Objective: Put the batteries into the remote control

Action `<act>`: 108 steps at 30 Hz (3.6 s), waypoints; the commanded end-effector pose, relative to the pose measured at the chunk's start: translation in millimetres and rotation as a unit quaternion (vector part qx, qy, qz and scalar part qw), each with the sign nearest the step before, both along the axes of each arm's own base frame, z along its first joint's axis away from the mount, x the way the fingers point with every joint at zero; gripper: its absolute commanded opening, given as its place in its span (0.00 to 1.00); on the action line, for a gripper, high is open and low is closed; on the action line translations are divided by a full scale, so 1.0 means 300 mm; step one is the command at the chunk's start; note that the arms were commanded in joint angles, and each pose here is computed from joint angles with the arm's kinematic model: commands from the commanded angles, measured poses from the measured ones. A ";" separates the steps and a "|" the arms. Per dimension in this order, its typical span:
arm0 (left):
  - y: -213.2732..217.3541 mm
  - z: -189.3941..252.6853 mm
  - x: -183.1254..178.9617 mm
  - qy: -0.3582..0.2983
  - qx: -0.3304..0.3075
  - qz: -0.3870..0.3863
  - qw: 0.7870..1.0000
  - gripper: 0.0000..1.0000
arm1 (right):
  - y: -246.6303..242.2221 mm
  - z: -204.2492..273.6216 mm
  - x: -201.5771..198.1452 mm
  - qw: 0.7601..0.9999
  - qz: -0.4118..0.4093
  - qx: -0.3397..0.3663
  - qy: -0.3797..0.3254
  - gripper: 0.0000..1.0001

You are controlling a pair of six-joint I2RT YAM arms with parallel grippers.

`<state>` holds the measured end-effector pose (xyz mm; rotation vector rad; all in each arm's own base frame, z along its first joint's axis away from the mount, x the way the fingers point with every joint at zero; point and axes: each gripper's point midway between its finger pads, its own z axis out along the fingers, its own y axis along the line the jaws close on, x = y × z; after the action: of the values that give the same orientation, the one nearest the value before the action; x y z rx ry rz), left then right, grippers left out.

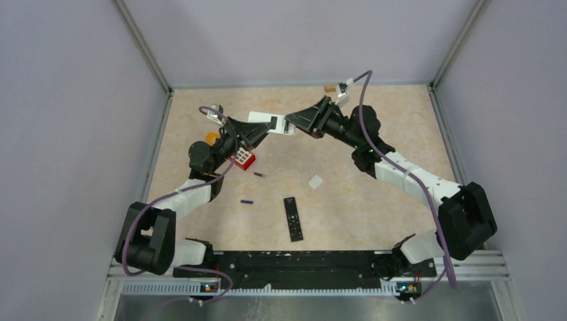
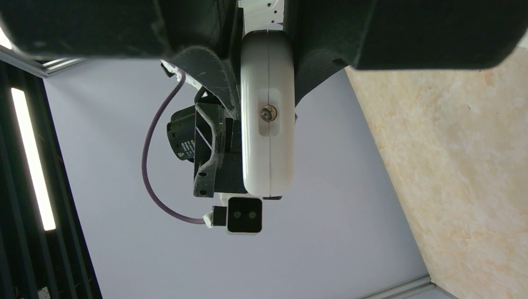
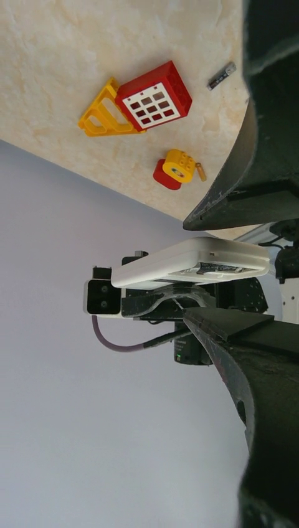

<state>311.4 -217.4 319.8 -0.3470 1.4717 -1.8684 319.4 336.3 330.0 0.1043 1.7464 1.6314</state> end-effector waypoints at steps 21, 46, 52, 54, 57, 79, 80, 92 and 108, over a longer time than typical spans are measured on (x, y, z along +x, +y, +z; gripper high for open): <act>-0.005 0.125 -0.055 -0.099 0.005 -0.017 0.995 0.00 | -0.036 -0.037 0.082 0.996 -0.053 -0.077 -0.013 0.18; 0.253 -0.113 0.112 -0.001 0.270 0.223 0.937 0.00 | -0.085 0.031 0.002 0.991 -0.041 -0.094 -0.087 0.65; 0.508 -0.050 0.067 0.022 0.342 0.405 0.848 0.00 | 0.052 -0.178 -0.062 0.969 0.011 -0.210 -0.128 0.57; 0.570 -0.021 0.033 0.022 0.348 0.446 0.824 0.00 | 0.122 -0.250 -0.103 0.954 0.040 -0.256 -0.153 0.57; 0.630 0.032 -0.018 0.011 0.349 0.487 0.800 0.00 | 0.214 -0.378 -0.137 0.932 0.083 -0.308 -0.171 0.57; 0.606 0.221 -0.051 -0.064 0.387 0.471 0.790 0.00 | 0.509 -0.907 -0.342 0.730 0.259 -0.545 -0.321 0.56; 0.602 0.220 -0.049 -0.065 0.388 0.467 0.792 0.00 | 0.511 -0.911 -0.340 0.730 0.259 -0.547 -0.317 0.54; 0.584 0.209 -0.048 -0.070 0.388 0.456 0.798 0.00 | 0.538 -0.973 -0.353 0.736 0.269 -0.541 -0.306 0.42; 0.583 0.204 -0.053 -0.074 0.390 0.454 0.797 0.00 | 0.498 -0.982 -0.293 0.738 0.210 -0.576 -0.282 0.01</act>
<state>300.2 -42.6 355.2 -0.4129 1.5187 -0.4306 218.6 488.3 25.1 -1.3803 2.0059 0.5079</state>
